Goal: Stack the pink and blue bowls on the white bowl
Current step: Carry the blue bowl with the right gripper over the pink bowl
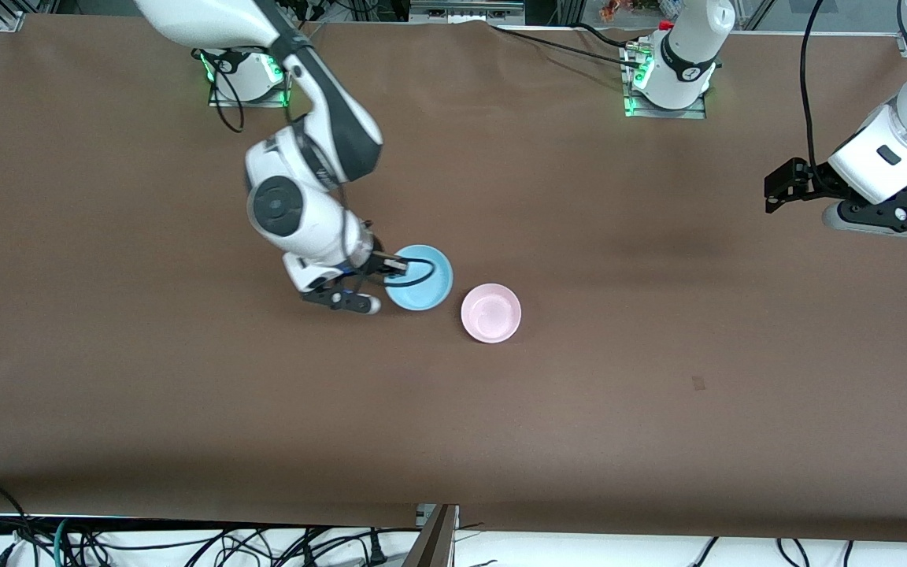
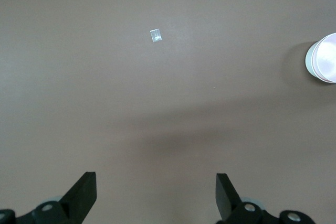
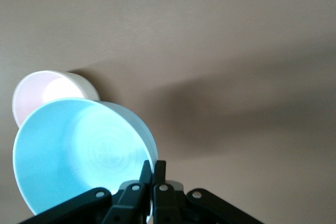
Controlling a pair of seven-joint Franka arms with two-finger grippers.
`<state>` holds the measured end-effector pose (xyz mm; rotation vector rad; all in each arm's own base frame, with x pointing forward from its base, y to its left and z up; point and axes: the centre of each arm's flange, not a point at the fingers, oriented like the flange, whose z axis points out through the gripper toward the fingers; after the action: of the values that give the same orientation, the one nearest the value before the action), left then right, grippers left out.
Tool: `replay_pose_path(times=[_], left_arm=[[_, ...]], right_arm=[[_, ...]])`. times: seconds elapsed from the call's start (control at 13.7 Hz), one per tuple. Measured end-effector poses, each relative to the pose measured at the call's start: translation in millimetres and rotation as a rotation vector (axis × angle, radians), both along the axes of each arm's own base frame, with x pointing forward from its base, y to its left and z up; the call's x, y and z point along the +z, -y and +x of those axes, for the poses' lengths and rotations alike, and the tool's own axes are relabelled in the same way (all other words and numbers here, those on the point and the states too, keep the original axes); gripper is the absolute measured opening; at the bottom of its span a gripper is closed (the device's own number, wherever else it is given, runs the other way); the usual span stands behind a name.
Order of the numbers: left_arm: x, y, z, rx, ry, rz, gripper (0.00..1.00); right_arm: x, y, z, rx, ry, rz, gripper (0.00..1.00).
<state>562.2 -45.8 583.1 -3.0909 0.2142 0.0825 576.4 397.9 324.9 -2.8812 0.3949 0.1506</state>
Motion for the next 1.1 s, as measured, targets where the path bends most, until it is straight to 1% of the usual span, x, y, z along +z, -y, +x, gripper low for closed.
replay_pose_path(times=[0.29,0.66,0.88,1.1], left_arm=[[0,1,0,-0.002,0.0,0.0,1.0],[0,1,0,-0.002,0.0,0.0,1.0],[0,1,0,-0.002,0.0,0.0,1.0],[0,0,0,-0.001,0.0,0.0,1.0]], right_arm=[[-20,-58,-14,-0.089,0.046,0.04,0.02],[-43,-93,-28,-0.115,0.077,0.068,0.02],[-45,-90,-23,-0.126,0.096,0.072,0.02],[-44,-88,-17,-0.137,0.129,0.084,0.02]])
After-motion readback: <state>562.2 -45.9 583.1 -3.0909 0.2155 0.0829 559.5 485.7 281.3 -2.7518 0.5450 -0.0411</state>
